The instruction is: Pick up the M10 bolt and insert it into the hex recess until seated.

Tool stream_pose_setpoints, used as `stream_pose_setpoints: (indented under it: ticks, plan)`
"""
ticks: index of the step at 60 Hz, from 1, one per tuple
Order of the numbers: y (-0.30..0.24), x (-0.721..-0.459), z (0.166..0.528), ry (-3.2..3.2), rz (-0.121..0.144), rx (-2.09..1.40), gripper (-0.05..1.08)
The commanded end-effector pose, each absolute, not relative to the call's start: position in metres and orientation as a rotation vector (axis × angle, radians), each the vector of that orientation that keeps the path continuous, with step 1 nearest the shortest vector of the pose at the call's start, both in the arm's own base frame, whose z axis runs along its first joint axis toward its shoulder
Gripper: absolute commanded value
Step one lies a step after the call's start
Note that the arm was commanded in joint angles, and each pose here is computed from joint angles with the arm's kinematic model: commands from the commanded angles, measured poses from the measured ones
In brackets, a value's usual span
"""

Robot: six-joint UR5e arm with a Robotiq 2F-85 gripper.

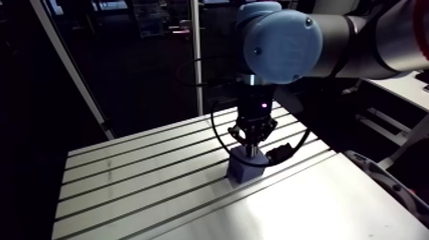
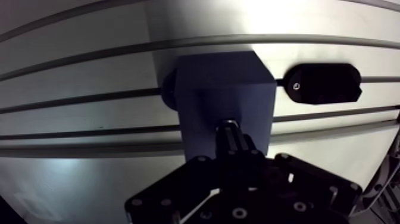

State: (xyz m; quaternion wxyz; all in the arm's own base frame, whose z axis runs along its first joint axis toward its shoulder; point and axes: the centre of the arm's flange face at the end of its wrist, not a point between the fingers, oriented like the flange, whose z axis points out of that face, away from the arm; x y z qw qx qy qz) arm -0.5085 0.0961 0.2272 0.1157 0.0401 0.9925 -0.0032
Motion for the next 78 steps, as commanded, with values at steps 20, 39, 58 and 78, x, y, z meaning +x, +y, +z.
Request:
stream_pose_setpoints:
  ticks: [20,39,58,78]
  plan:
    - [0.097,-0.507,0.227,2.906,-0.01,0.12,1.08]
    - [0.093,-0.512,0.248,2.944,0.003,0.111,1.08]
    - [0.09,-0.51,0.301,2.977,-0.001,0.113,0.8]
    - [0.073,-0.5,0.323,2.979,0.023,0.074,0.0]
